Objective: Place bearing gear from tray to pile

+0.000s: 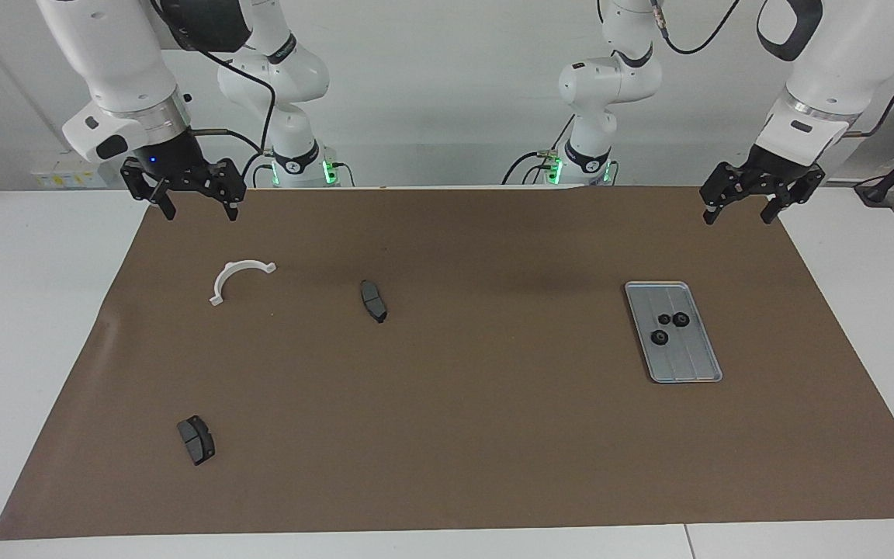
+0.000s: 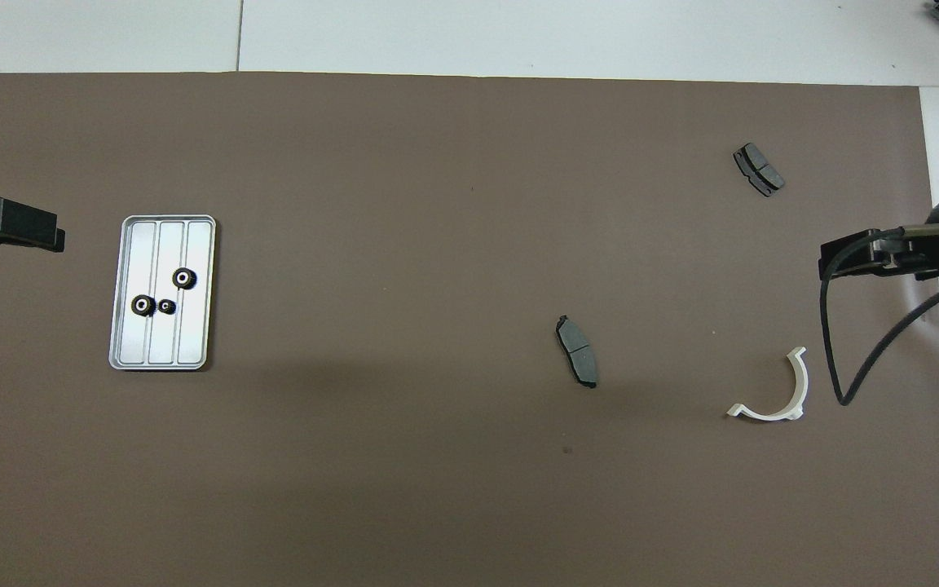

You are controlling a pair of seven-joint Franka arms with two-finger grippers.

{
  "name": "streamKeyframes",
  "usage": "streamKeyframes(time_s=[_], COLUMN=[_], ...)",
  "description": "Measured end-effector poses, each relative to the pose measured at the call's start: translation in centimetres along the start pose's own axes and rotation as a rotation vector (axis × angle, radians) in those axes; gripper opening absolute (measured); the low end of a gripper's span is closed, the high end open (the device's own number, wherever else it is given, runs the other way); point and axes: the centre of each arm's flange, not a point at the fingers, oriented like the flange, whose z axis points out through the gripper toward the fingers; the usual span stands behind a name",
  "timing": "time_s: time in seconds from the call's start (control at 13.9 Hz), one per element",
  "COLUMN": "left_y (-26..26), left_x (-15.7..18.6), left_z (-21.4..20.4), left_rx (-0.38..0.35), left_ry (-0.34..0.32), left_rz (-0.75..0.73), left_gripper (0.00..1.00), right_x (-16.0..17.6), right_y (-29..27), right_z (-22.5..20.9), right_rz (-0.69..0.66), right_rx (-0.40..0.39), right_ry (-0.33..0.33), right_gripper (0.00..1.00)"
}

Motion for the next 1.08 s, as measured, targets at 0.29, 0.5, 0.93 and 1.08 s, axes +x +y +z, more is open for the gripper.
streamKeyframes(time_s=[0.29,0.5,0.93,1.08], left_y=[0.0,0.0,-0.3,-1.2], left_x=[0.0,-0.1,-0.1,0.0], left_z=[0.0,0.3,10.6,16.5], left_rx=[0.0,0.0,-0.004,-0.006], left_ry=[0.0,-0.006,-0.068,-0.057], left_rz=[-0.001,0.005,0.016,0.001], left_gripper=[1.0,1.0,1.0,1.0], right_x=[0.0,0.0,0.0,0.0], right_y=[0.0,0.0,0.0,0.0], right_z=[0.0,0.0,0.0,0.0], right_rz=[0.0,0.0,0.0,0.0], right_rx=[0.0,0.0,0.0,0.0], right_ry=[0.0,0.0,0.0,0.0], right_gripper=[1.0,1.0,1.0,1.0])
